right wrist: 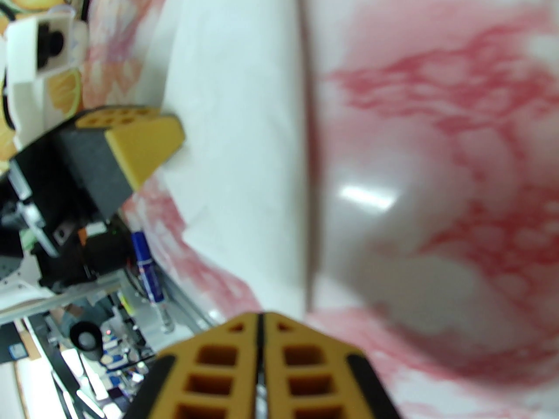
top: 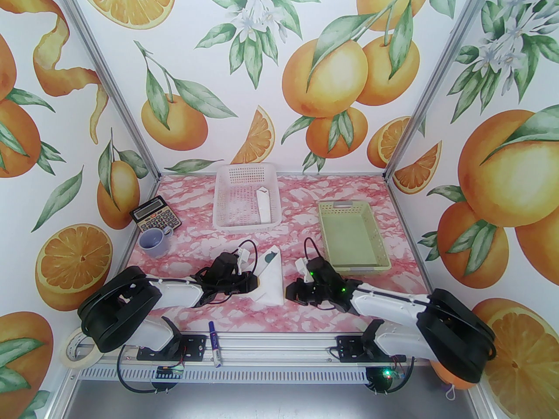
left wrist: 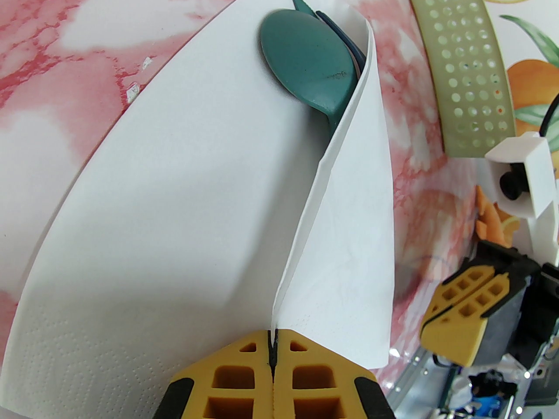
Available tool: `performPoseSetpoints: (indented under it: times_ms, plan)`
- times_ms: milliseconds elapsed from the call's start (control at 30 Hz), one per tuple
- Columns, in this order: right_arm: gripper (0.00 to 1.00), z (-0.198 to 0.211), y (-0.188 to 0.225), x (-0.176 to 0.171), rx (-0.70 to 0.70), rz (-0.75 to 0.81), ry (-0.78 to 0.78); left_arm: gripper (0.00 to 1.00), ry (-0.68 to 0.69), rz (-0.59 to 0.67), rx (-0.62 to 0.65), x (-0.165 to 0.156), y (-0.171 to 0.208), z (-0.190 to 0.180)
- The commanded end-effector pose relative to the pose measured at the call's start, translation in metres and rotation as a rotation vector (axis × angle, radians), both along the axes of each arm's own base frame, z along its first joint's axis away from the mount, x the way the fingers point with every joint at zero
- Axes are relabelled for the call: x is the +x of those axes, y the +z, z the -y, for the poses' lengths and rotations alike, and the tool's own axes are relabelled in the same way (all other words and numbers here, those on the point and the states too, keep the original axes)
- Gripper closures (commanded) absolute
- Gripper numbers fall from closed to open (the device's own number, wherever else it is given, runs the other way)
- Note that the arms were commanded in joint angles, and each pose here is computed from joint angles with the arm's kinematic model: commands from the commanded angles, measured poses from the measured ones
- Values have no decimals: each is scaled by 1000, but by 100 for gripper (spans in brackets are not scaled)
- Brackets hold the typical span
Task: Place the utensils on the paper napkin and roll it up
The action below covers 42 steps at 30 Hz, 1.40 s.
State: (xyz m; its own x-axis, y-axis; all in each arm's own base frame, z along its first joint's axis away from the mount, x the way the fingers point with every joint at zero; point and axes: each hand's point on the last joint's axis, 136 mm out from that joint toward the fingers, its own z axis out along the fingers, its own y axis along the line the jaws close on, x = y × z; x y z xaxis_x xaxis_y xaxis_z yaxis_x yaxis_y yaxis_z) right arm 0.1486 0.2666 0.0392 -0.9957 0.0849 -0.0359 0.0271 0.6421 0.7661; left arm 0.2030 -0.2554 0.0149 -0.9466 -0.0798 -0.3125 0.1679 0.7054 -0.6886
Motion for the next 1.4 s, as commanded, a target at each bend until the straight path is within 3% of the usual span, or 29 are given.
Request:
performPoseSetpoints:
  times_ms: [0, 1033, 1367]
  plan:
    - [92, -13, 5, 5, 64, 13, -13, 100, 46, -81, 121, -13, -29, -26]
    - [100, -3, -21, -10, -21, -36, 0, 100, 45, -85, 124, -12, -31, -25]
    - [100, 12, -43, -15, -140, -69, -7, 100, 35, -75, 121, -11, -29, -23]
